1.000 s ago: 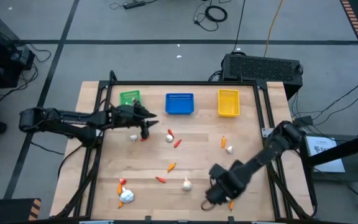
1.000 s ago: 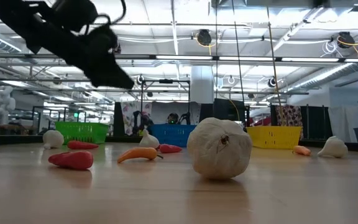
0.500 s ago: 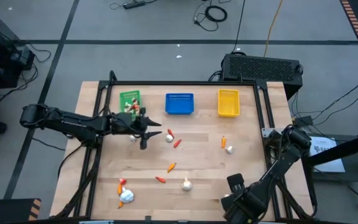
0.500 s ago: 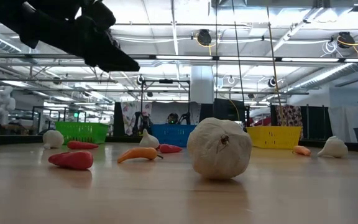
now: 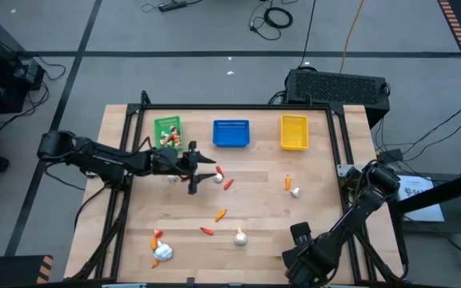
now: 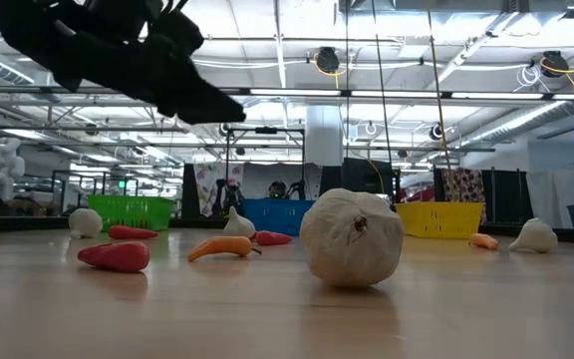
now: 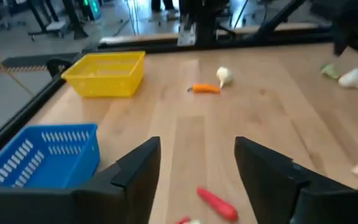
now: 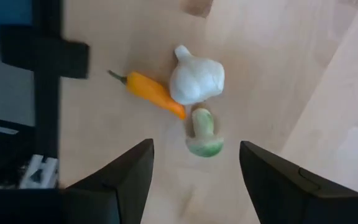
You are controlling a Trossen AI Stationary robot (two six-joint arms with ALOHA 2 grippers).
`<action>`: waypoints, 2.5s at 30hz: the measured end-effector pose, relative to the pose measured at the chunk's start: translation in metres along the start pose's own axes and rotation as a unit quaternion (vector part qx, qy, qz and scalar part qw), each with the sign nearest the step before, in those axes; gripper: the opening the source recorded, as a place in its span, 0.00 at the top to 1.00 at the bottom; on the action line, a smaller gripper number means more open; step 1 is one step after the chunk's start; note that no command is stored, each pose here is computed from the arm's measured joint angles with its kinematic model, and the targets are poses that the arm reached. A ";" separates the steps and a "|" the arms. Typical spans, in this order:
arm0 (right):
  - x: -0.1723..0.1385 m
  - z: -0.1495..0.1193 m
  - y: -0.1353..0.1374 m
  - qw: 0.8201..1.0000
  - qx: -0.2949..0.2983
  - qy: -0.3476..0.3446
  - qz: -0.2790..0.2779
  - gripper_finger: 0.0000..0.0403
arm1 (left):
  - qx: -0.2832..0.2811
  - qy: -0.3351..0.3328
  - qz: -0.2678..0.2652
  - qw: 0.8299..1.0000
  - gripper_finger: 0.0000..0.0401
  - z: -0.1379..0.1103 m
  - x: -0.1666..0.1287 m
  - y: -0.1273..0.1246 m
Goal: Sort produce into baskets
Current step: Put the green mushroom into the green bin
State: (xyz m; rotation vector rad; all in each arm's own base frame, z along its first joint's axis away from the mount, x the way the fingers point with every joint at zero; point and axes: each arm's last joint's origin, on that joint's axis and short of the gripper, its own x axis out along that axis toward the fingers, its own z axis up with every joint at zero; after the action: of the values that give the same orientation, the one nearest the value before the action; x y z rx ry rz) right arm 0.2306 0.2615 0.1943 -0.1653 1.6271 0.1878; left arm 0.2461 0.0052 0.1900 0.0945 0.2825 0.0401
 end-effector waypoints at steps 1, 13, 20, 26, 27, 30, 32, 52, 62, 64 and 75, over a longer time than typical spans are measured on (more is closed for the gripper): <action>0.003 -0.002 -0.001 1.000 0.004 0.006 -0.004 0.43 | 0.000 -0.003 0.000 1.000 0.44 0.000 0.000 0.000; 0.036 -0.006 -0.006 0.999 0.037 -0.008 0.008 0.43 | -0.004 -0.005 0.000 1.000 0.41 0.000 0.002 0.000; 0.048 -0.013 -0.012 0.998 0.066 0.008 -0.005 0.44 | -0.004 -0.004 0.000 1.000 0.41 0.000 0.002 0.000; 0.054 -0.013 -0.013 0.997 0.073 0.001 0.006 0.49 | -0.004 -0.004 0.000 1.000 0.41 0.000 0.002 0.000; 0.054 -0.013 -0.013 0.997 0.073 0.000 0.006 0.51 | -0.004 -0.004 0.000 1.000 0.41 0.000 0.002 0.000; 0.053 -0.013 -0.012 0.997 0.073 0.000 0.008 0.57 | -0.004 -0.006 0.000 1.000 0.41 0.000 0.002 0.000; 0.052 -0.011 -0.011 0.998 0.069 -0.001 0.009 0.63 | -0.003 -0.007 0.000 1.000 0.41 0.000 0.002 0.000; 0.018 0.013 -0.055 0.988 0.133 0.024 -0.073 0.81 | 0.016 -0.060 -0.113 0.992 0.41 0.008 0.002 -0.011; 0.016 0.046 -0.080 0.984 0.158 -0.071 -0.032 0.80 | 0.183 -0.123 -0.202 0.954 0.41 -0.004 0.019 -0.054; 0.015 0.053 -0.083 0.983 0.154 -0.094 -0.019 0.80 | 0.198 -0.129 -0.207 0.949 0.41 -0.006 0.026 -0.059; 0.006 0.083 -0.115 0.968 0.157 -0.196 0.020 0.80 | 0.203 -0.092 -0.249 0.943 0.41 -0.009 0.088 -0.087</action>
State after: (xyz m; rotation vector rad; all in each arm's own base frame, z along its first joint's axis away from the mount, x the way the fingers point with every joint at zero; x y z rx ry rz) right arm 0.3364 0.1679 0.1812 0.1417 1.2449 -0.0092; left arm 0.3301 -0.0759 0.1489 0.4313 0.1177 -0.5318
